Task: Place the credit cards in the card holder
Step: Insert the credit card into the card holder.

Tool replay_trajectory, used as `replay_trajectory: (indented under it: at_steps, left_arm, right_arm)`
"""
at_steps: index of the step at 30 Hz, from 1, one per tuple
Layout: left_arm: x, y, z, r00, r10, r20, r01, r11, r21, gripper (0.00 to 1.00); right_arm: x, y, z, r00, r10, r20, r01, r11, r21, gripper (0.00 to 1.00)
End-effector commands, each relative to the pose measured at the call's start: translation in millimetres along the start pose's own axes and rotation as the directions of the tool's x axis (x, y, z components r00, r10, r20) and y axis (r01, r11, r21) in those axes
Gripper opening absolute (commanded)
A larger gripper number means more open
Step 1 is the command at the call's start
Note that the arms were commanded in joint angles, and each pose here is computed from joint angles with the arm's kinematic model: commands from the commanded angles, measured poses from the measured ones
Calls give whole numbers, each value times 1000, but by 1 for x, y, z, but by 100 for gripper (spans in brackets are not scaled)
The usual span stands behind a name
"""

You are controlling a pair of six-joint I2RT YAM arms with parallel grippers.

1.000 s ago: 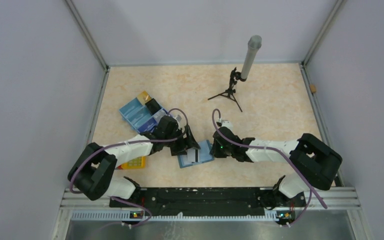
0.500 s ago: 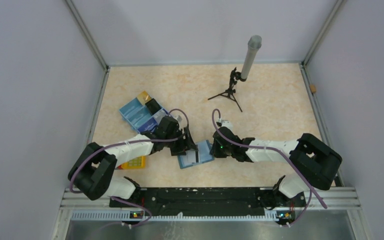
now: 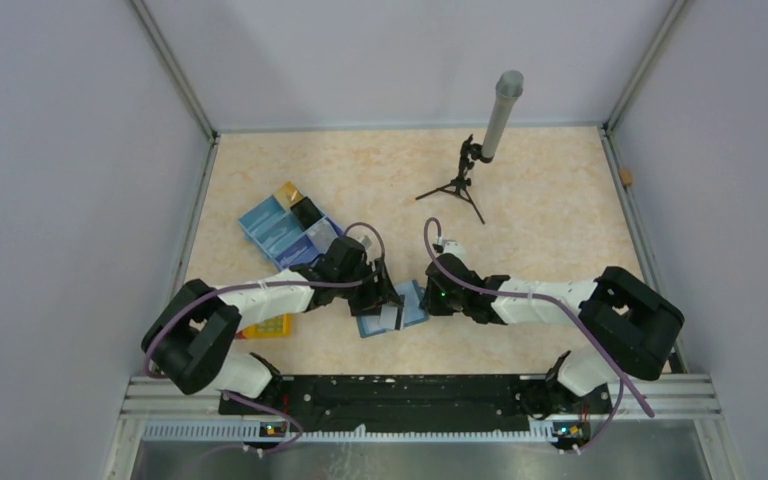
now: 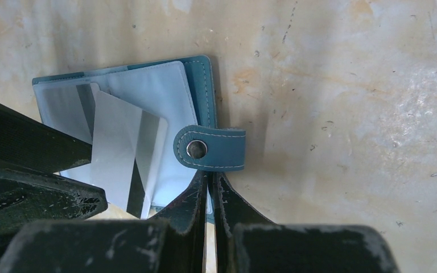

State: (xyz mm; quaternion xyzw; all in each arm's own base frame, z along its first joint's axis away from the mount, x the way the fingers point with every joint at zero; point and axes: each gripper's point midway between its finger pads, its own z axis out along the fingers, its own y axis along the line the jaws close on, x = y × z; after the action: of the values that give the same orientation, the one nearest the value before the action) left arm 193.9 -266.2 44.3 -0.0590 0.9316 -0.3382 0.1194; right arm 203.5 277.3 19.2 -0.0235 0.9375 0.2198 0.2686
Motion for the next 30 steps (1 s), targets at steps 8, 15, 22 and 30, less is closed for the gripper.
replay_trajectory:
  at_steps: [8,15,22,30]
  left_arm:
    - [8,34,1,998,56,5,-54,981,-188,65]
    - [0,23,-17,969,240,58,-224,952,-207,76]
    - [-3,17,-30,967,229,116,-205,961,-184,76]
    - [-3,22,-41,968,186,166,-154,970,-186,77]
  right_arm:
    - [24,-32,2,996,-37,-82,45,994,101,0]
    - [20,-27,0,996,-57,-65,62,996,70,0]
    - [-1,-24,-22,997,-77,8,76,994,79,40]
    - [-13,5,-57,994,-54,91,55,998,-5,51]
